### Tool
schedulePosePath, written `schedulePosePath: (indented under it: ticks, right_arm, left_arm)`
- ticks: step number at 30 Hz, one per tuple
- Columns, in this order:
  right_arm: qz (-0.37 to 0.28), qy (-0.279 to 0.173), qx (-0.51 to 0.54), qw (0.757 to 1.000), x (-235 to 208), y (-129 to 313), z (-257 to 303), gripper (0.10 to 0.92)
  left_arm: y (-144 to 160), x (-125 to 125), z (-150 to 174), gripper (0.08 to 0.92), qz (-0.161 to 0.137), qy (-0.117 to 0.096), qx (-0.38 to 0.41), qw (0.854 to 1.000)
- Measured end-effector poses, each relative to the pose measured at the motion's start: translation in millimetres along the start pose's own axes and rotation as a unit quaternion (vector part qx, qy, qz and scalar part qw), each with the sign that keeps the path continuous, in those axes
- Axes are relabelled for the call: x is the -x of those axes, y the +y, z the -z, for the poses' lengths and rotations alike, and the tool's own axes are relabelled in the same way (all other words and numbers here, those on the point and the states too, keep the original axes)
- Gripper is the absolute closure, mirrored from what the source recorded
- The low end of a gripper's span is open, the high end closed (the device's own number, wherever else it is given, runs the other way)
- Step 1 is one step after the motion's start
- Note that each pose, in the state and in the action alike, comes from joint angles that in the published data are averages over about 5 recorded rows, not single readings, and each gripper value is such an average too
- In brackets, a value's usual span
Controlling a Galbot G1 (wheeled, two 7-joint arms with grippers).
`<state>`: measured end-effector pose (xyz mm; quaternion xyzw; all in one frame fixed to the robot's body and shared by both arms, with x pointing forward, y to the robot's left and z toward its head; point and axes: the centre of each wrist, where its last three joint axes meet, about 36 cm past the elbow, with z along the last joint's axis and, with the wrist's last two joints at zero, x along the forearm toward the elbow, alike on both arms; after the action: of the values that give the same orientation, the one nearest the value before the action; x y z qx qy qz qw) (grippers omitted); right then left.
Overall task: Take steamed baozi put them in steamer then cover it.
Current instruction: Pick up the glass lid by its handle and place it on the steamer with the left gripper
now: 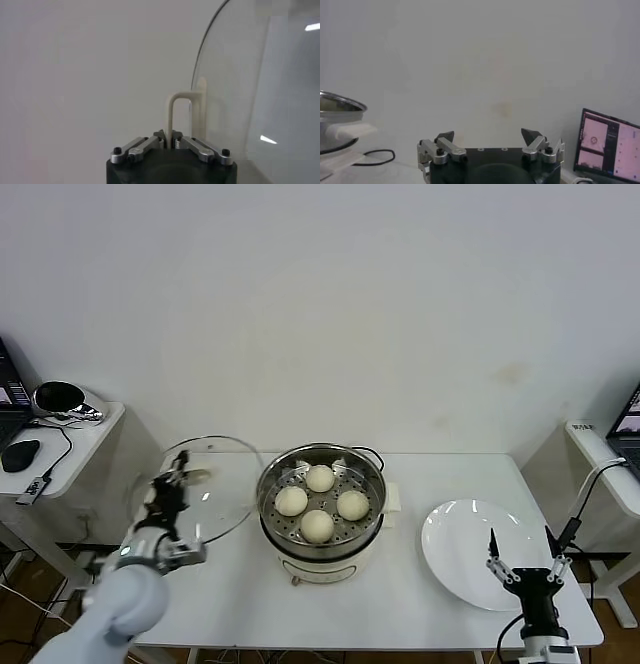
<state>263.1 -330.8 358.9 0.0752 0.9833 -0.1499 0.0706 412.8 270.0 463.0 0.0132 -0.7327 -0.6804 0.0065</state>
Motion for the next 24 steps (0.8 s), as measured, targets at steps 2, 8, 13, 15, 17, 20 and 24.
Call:
schedulePosePath:
  ticks: [2, 8, 13, 15, 17, 20, 24]
  right_arm:
    - [-0.002, 0.001, -0.001, 1.0, 0, 2, -2, 0.2]
    - [-0.005, 0.004, -0.002, 1.0, -1, 8, -7, 0.2]
    - [-0.005, 0.007, -0.002, 1.0, -2, 10, -9, 0.2]
    - [-0.005, 0.008, -0.003, 1.0, -3, 11, -10, 0.2]
    - [-0.005, 0.009, -0.003, 1.0, -4, 11, -12, 0.2]
    - [-0.005, 0.011, -0.003, 1.0, -5, 12, -14, 0.2]
    - [-0.004, 0.012, -0.003, 1.0, -5, 13, -15, 0.2]
  left_arm:
    - [1, 7, 19, 0.848, 0.0, -0.006, 0.004, 1.0]
    - [0, 24, 70, 0.848, -0.004, -0.021, 0.02, 1.0]
    - [-5, 34, 107, 0.848, -0.009, -0.034, 0.027, 0.999]
    - [-7, 37, 120, 0.848, -0.011, -0.04, 0.027, 0.999]
    - [-8, 38, 132, 0.848, -0.014, -0.048, 0.026, 0.998]
    - [-11, 38, 146, 0.848, -0.018, -0.058, 0.023, 0.998]
    - [-14, 37, 158, 0.848, -0.026, -0.068, 0.019, 0.997]
